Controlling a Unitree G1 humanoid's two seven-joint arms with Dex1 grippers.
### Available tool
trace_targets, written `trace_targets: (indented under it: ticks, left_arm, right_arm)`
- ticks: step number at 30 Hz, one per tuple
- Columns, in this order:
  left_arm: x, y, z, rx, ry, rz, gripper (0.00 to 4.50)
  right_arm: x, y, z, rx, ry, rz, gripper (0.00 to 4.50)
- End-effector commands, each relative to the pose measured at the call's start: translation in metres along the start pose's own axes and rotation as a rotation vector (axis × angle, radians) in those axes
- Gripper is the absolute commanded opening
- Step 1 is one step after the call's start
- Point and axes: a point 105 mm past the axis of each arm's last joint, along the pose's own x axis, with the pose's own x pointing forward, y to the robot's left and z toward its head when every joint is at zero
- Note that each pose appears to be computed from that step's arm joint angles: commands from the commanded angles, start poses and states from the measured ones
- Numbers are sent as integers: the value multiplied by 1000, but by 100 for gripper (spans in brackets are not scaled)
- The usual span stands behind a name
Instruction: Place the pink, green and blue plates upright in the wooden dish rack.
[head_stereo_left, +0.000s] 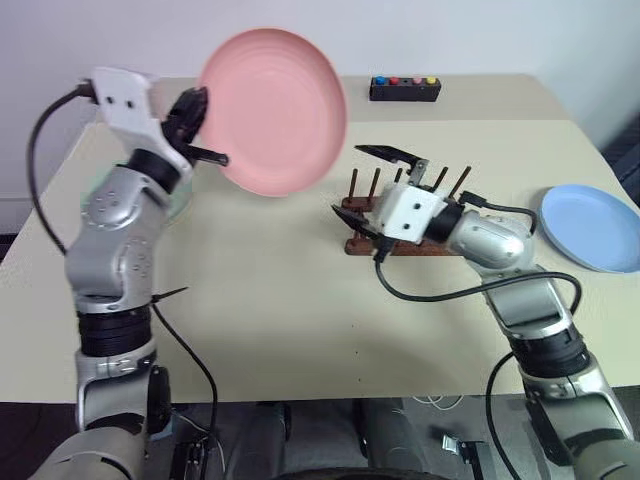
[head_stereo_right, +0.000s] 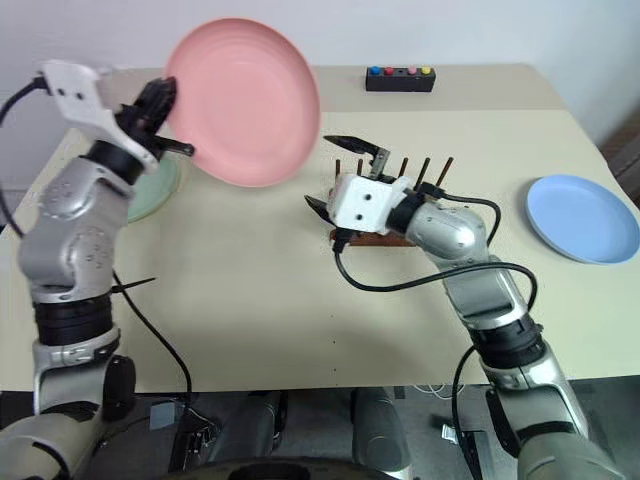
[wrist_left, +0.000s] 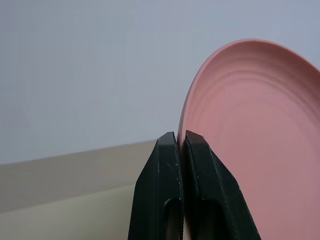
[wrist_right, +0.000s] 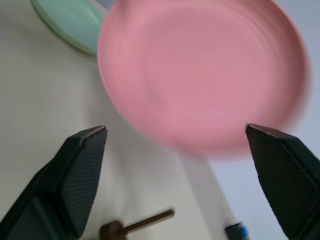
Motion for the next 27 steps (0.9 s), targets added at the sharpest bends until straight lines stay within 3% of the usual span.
trace_targets:
  ticks: [1, 7, 12, 15, 22, 27]
  left_arm:
    - [5, -14, 27, 45, -91, -13, 4]
    - [12, -30, 31, 3, -108, -50, 4]
    - [14, -42, 33, -40, -118, -86, 4]
    - [14, -47, 32, -45, -115, -93, 0]
    - [16, -51, 30, -70, -108, -99, 0]
    - [17, -49, 30, -151, -122, -85, 0]
  right_arm:
    - [7, 1, 8, -91, -22, -6, 450]
    - [17, 1, 10, -157, -27, -11, 450]
    - [22, 5, -4, -241, 24, -1, 450]
    - [21, 5, -8, -262, 38, -2, 361]
    - [22, 5, -6, -330, 33, -14, 3]
    - [20, 3, -7, -400, 39, -42, 3]
